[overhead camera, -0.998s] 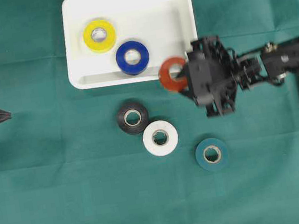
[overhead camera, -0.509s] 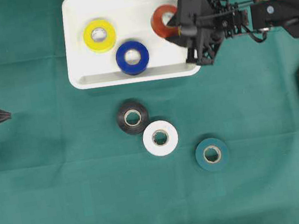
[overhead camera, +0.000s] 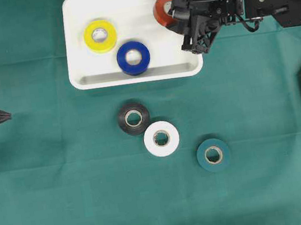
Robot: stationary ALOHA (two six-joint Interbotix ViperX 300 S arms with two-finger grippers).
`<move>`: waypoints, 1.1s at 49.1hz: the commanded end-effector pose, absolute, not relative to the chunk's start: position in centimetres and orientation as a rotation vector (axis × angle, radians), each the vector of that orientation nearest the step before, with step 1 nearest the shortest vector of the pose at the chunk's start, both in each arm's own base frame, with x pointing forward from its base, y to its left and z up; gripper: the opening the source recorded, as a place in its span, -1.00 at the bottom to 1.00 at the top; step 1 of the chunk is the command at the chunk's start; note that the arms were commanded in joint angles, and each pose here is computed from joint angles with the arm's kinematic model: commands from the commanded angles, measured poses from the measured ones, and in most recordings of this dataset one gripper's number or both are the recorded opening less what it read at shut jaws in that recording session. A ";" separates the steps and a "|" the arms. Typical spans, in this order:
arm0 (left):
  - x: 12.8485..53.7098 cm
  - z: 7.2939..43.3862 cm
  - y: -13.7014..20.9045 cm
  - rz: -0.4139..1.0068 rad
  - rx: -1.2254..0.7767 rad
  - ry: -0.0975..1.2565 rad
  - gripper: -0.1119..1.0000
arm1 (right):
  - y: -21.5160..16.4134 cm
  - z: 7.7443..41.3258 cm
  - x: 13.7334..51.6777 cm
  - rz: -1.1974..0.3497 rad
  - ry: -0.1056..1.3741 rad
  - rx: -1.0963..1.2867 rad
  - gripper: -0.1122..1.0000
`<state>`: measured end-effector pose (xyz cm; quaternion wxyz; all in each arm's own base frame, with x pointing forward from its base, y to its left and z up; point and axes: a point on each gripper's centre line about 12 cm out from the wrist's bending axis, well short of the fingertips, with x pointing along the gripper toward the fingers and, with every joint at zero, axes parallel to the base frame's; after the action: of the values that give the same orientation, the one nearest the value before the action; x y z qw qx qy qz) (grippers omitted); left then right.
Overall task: Put the tape into the white case with the right arm.
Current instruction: 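Lift the red roll and carry it into the tray's upper right, then open the right gripper to release the red roll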
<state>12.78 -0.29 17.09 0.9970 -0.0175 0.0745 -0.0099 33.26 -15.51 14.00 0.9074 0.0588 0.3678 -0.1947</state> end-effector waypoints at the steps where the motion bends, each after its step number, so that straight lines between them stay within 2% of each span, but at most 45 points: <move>1: 12.9 17.5 -0.3 -0.017 -0.035 0.145 -0.79 | -15.6 15.1 33.8 -0.399 0.721 0.114 -0.47; 6: 12.9 17.5 -0.3 -0.017 -0.035 0.145 -0.79 | -15.7 15.1 33.8 -0.401 0.725 0.114 0.04; 8: 12.9 17.5 -0.3 -0.017 -0.035 0.145 -0.79 | -15.7 15.1 33.8 -0.401 0.725 0.114 0.13; 29: 12.9 17.5 -0.3 -0.017 -0.035 0.145 -0.79 | -15.1 14.9 32.5 -0.404 0.741 0.116 0.12; 43: 12.9 17.6 -0.3 -0.017 -0.035 0.141 -0.79 | -12.7 15.4 27.3 -0.406 0.739 0.115 0.12; 54: 12.9 17.6 -0.3 -0.017 -0.035 0.143 -0.79 | -10.3 15.5 22.6 -0.390 0.682 0.110 0.12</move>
<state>12.78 -0.29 17.09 0.9970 -0.0175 0.0745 -0.0099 23.52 -10.93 14.95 0.9130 0.0564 0.3542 -0.1943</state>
